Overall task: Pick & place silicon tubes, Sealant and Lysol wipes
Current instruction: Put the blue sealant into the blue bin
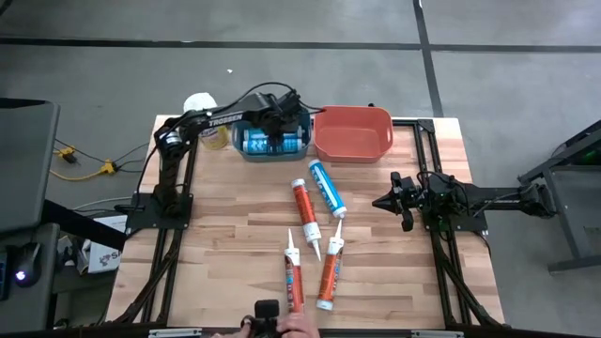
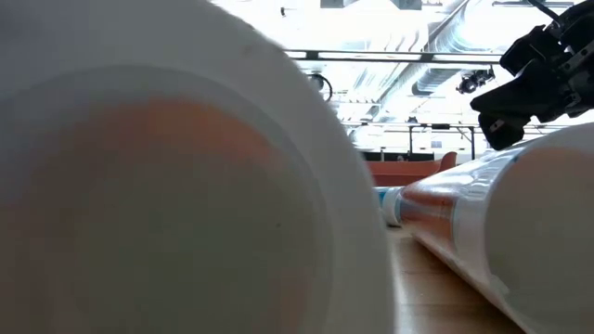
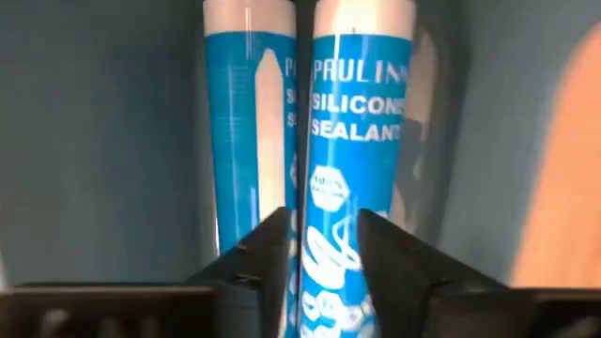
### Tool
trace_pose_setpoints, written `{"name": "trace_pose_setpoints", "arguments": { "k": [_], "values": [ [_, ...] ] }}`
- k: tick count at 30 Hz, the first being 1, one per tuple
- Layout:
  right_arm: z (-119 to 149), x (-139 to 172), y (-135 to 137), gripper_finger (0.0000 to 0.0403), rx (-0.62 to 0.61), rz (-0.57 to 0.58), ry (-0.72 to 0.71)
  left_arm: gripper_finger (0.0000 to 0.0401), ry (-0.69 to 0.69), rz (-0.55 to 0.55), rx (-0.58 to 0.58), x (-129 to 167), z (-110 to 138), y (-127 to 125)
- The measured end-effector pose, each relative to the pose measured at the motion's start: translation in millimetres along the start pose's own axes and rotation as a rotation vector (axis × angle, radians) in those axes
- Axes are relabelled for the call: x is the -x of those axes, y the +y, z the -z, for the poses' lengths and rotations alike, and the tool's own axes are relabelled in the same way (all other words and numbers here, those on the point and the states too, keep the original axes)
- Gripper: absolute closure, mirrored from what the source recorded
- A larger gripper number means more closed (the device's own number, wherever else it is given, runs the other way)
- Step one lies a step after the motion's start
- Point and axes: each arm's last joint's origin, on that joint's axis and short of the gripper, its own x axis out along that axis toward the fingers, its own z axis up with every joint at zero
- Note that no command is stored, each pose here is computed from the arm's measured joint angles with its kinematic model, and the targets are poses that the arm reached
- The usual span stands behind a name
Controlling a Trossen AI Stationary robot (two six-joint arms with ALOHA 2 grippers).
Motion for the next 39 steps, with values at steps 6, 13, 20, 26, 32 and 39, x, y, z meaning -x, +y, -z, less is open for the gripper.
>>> {"name": "trace_pose_setpoints", "arguments": {
  "k": [6,13,20,26,32,39],
  "values": [
    [0.1,0.0,0.0,0.0391,0.000,0.000,0.000,0.0391,0.006,0.017,0.034,19.0,-2.2,-19.3],
    [-0.1,0.0,0.0,0.0391,0.000,0.000,0.000,0.0398,-0.032,0.046,-0.001,38.7,-15.0,-56.8],
    [0.0,0.0,0.0,0.0391,0.000,0.000,0.000,0.0400,-0.149,0.072,0.160,47.1,-36.4,-92.9],
    [0.1,0.0,0.0,0.0391,0.000,0.000,0.000,0.0400,-0.268,0.116,0.333,40.4,-59.2,-115.8],
    [0.1,0.0,0.0,0.0391,0.000,0.000,0.000,0.0400,-0.345,0.134,0.218,46.4,-65.7,-121.9],
    [0.1,0.0,0.0,0.0391,0.000,0.000,0.000,0.0400,-0.355,0.084,-0.225,46.7,-65.7,-132.5]
  ]
}}
